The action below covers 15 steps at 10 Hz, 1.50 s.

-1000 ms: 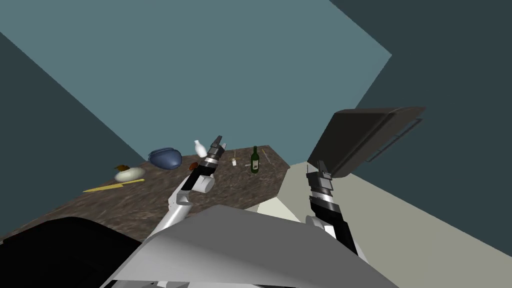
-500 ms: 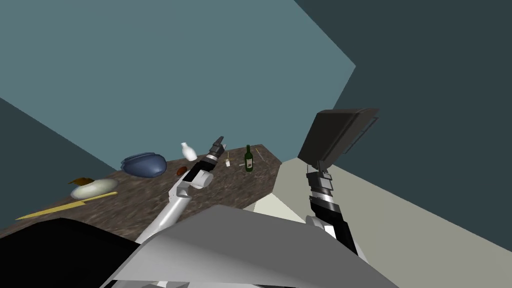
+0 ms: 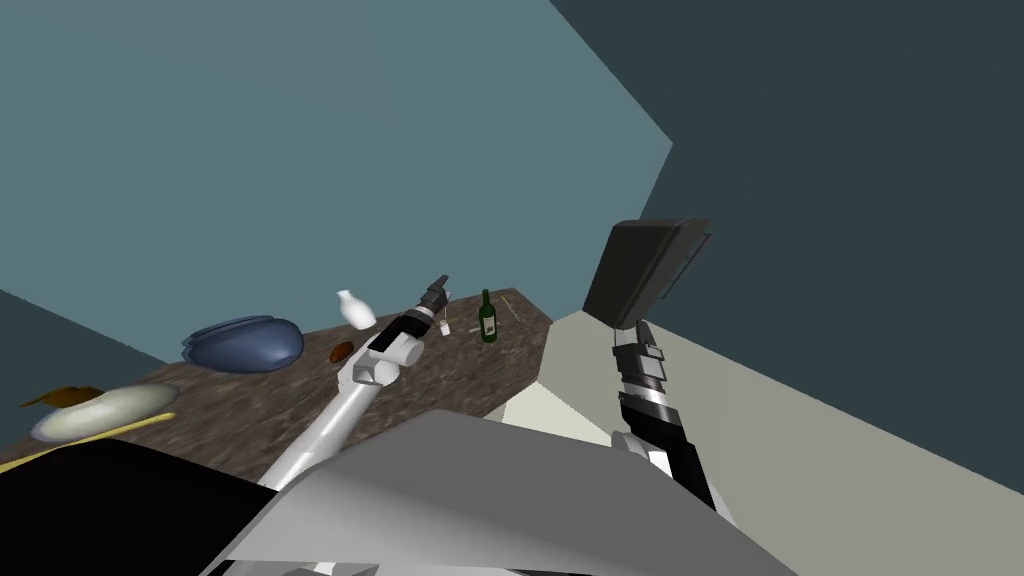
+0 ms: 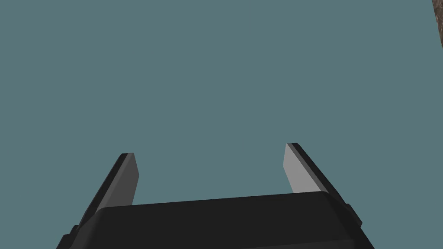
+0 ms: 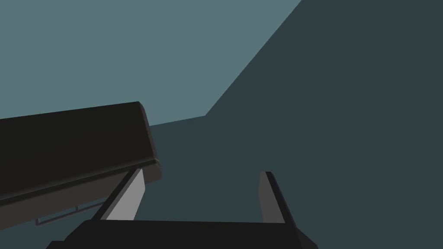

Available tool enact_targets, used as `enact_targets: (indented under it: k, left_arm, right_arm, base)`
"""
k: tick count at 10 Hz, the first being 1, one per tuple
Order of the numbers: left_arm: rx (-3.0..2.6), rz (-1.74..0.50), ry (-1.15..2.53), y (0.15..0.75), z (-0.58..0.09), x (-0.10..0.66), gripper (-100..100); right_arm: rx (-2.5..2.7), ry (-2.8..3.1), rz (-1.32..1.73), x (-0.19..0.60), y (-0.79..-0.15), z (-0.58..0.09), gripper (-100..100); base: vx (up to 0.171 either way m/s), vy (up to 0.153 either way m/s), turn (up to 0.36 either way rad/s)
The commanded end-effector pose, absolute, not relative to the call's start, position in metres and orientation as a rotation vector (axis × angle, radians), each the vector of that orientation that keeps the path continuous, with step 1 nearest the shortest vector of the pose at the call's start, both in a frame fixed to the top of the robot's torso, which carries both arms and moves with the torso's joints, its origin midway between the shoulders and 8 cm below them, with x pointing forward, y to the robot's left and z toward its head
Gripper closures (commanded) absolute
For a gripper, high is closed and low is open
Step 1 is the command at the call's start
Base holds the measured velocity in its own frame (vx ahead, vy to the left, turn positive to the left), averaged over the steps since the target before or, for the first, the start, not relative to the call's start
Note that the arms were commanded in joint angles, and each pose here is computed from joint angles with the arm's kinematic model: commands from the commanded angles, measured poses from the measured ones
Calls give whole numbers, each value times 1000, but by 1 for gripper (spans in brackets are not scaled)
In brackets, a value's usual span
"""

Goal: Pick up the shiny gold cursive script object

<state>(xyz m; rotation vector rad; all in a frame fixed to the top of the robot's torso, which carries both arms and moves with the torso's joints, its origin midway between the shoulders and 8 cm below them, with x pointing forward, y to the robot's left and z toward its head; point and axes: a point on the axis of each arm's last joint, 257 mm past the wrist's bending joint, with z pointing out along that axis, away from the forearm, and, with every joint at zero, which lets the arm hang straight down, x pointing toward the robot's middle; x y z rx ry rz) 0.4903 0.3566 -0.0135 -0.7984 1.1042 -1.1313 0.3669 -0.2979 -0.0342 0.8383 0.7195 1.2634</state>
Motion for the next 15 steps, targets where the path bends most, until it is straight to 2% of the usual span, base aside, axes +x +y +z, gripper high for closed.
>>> enact_targets:
  k: [1, 7, 10, 15]
  left_arm:
    - [-838, -1106, 1139, 366, -23, 498, -100]
    - [-978, -1016, 1233, 404, -56, 519, -100]
    - [-1091, -947, 1273, 443, -73, 532, -100]
    - [-1227, -860, 1333, 473, -106, 533, -100]
  right_arm:
    - [838, 719, 1263, 367, -298, -34, 0]
    - [838, 720, 1263, 367, -298, -34, 0]
    - [838, 720, 1263, 367, -298, -34, 0]
    - [838, 720, 1263, 367, -298, -34, 0]
  base:
    - [-21, -4, -220]
    - [-16, -2, -143]
    - [-15, 3, -256]
    - [-9, 9, -106]
